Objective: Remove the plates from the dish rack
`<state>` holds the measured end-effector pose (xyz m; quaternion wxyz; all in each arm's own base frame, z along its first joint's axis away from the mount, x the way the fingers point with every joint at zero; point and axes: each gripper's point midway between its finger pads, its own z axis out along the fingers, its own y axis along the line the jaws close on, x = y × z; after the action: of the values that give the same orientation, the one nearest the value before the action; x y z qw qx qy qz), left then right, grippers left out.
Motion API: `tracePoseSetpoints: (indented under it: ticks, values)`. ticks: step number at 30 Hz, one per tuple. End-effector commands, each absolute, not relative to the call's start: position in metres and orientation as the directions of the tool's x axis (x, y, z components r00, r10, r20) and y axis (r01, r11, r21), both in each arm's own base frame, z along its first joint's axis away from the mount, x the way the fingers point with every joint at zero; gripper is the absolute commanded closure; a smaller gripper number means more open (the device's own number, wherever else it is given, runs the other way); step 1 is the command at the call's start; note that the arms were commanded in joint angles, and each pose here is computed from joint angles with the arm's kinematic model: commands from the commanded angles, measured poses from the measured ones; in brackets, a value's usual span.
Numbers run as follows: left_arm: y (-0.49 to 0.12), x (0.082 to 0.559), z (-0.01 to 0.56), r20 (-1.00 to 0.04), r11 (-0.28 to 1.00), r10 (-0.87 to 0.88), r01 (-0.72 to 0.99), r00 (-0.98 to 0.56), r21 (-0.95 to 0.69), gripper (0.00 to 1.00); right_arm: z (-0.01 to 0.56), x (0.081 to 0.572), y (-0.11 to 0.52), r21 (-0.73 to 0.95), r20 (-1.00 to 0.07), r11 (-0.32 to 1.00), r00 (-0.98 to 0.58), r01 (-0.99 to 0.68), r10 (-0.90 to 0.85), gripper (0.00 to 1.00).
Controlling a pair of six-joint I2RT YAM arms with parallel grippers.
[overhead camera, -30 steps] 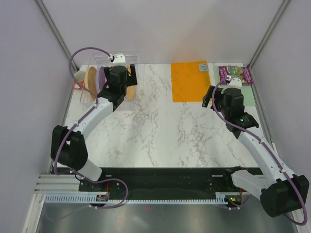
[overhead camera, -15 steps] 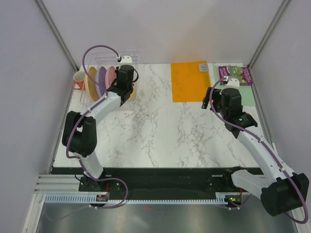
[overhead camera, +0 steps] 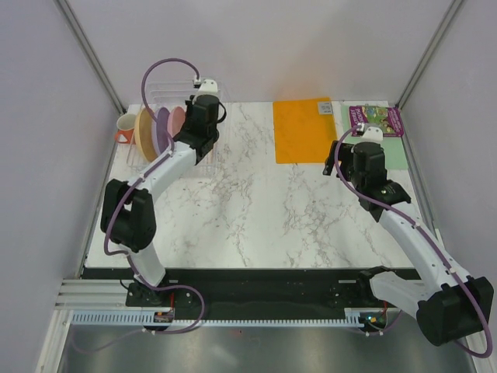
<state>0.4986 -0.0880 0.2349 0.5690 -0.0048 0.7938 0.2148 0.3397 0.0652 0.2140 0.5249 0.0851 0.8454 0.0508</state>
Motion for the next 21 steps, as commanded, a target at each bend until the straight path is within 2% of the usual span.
tracePoseSetpoints:
  ticks: [1,5,10,11,12,13,14,15,17,21]
  values:
    - [-0.119,0.509,0.339,-0.96,0.908,0.259,-0.311,-0.107,0.28,0.98,0.212,0.338,0.063,0.165,-0.879,0.981,-0.434,0.106,0.195,0.02]
    - [-0.129,0.504,0.377,-0.924,0.846,0.377,-0.384,-0.058,0.369,0.98,0.214,0.335,0.062,0.158,-0.878,0.981,-0.438,0.11,0.191,0.02]
    - [-0.135,0.47,0.408,-0.911,0.815,0.409,-0.429,-0.05,0.39,0.98,0.227,0.332,0.063,0.164,-0.887,0.983,-0.423,0.089,0.186,0.02]
    - [-0.141,0.466,0.408,-0.939,0.858,0.342,-0.4,-0.027,0.323,0.98,0.232,0.329,0.064,0.172,-0.891,0.982,-0.414,0.079,0.189,0.02]
    - [-0.143,0.455,0.402,-0.931,0.873,0.356,-0.327,-0.078,0.361,0.98,0.236,0.328,0.068,0.185,-0.891,0.981,-0.412,0.054,0.191,0.02]
    - [-0.146,0.448,0.4,-0.943,0.896,0.323,-0.295,-0.081,0.332,0.98,0.24,0.327,0.071,0.197,-0.892,0.98,-0.408,0.037,0.195,0.02]
    - [-0.153,0.443,0.393,-0.972,0.938,0.22,-0.258,-0.078,0.233,0.98,0.246,0.324,0.074,0.213,-0.896,0.977,-0.396,0.02,0.204,0.02]
    - [-0.157,0.43,0.382,-0.969,0.959,0.212,-0.164,-0.131,0.232,0.98,0.249,0.322,0.08,0.233,-0.893,0.972,-0.399,-0.014,0.209,0.02]
    - [-0.17,0.419,0.358,-0.98,0.99,0.095,-0.083,-0.176,0.111,0.98,0.254,0.318,0.089,0.269,-0.889,0.962,-0.399,-0.053,0.227,0.02]
    - [-0.211,0.382,0.328,-0.957,0.976,-0.07,0.18,-0.281,-0.124,0.98,0.25,0.312,0.11,0.352,-0.861,0.927,-0.434,-0.131,0.266,0.02]
